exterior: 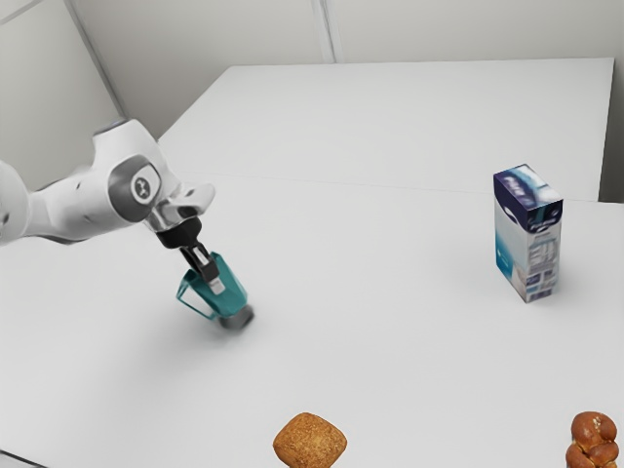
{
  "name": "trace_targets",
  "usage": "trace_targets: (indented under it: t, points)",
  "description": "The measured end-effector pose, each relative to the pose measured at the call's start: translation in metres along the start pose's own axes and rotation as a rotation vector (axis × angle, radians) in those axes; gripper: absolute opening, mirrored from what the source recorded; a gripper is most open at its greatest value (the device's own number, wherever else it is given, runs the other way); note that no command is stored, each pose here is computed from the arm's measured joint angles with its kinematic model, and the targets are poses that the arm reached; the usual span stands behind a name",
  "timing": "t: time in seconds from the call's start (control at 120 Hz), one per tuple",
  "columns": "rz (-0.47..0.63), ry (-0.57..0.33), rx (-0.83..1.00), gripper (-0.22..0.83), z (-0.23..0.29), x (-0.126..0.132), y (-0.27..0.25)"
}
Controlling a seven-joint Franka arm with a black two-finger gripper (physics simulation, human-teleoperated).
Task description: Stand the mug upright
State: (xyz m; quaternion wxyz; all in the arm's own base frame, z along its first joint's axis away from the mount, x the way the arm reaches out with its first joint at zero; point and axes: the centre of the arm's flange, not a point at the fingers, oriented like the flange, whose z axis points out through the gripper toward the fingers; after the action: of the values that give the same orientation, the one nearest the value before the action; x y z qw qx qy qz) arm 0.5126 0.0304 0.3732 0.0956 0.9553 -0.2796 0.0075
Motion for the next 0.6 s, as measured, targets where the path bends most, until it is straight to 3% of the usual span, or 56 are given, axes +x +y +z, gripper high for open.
trace_targets:
  t: [0.208, 0.6]
  points:
    - [0.003, -0.026, 0.116, -0.17, 0.012, 0.024, 0.031]
    - [-0.141, -0.061, 0.215, -0.17, 0.032, 0.012, 0.028]
